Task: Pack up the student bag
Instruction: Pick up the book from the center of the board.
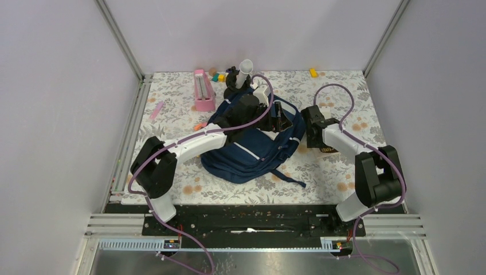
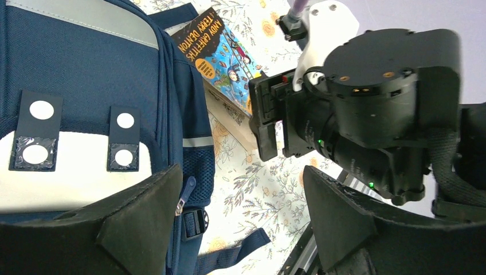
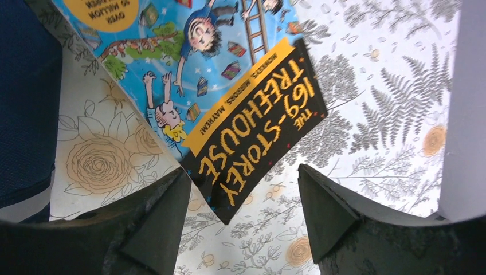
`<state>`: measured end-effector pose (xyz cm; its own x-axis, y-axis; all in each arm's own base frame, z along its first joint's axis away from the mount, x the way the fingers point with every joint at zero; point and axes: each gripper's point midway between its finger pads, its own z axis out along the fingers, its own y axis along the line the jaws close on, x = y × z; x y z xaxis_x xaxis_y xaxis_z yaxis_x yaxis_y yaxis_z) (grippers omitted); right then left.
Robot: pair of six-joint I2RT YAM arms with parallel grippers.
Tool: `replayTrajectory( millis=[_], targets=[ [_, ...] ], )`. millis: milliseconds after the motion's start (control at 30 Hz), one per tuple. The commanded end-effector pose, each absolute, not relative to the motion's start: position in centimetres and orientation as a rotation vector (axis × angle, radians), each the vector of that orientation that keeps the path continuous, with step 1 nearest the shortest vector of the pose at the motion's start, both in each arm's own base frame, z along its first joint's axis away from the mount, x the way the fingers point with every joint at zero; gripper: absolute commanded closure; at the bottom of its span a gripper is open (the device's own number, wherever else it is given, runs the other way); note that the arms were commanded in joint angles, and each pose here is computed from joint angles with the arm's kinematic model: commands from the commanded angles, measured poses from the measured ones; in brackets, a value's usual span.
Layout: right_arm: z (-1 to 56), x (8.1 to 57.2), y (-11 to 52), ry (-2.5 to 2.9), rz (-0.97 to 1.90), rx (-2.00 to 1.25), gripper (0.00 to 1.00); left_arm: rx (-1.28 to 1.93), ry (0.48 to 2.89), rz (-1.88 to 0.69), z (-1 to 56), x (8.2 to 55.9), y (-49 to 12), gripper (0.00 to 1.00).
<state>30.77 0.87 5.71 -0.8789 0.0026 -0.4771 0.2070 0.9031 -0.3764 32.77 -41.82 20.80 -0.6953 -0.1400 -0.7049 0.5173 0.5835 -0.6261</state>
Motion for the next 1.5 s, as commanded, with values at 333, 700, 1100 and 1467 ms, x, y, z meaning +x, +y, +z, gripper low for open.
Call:
replayTrajectory(
  millis=[333,700,1100,1467],
  targets=[
    [6.1,32.6,-0.2,2.502,-0.658,-0.071,0.38,0.319,1.946,-1.172,24.7,32.8,-41.4,0.21],
    [6.2,33.0,-2.0,2.412,-0.799,-0.138,0.5,0.312,1.937,-1.222,25.1,32.7,-42.0,0.21],
    [5.1,34.0,-1.4,2.423,-0.776,-0.205,0.79,0.322,1.929,-1.206,25.2,32.6,-41.4,0.21],
    [7.1,34.6,-2.0,2.374,-0.832,-0.173,1.0,0.321,1.928,-1.215,25.3,32.6,-41.4,0.21]
  ],
)
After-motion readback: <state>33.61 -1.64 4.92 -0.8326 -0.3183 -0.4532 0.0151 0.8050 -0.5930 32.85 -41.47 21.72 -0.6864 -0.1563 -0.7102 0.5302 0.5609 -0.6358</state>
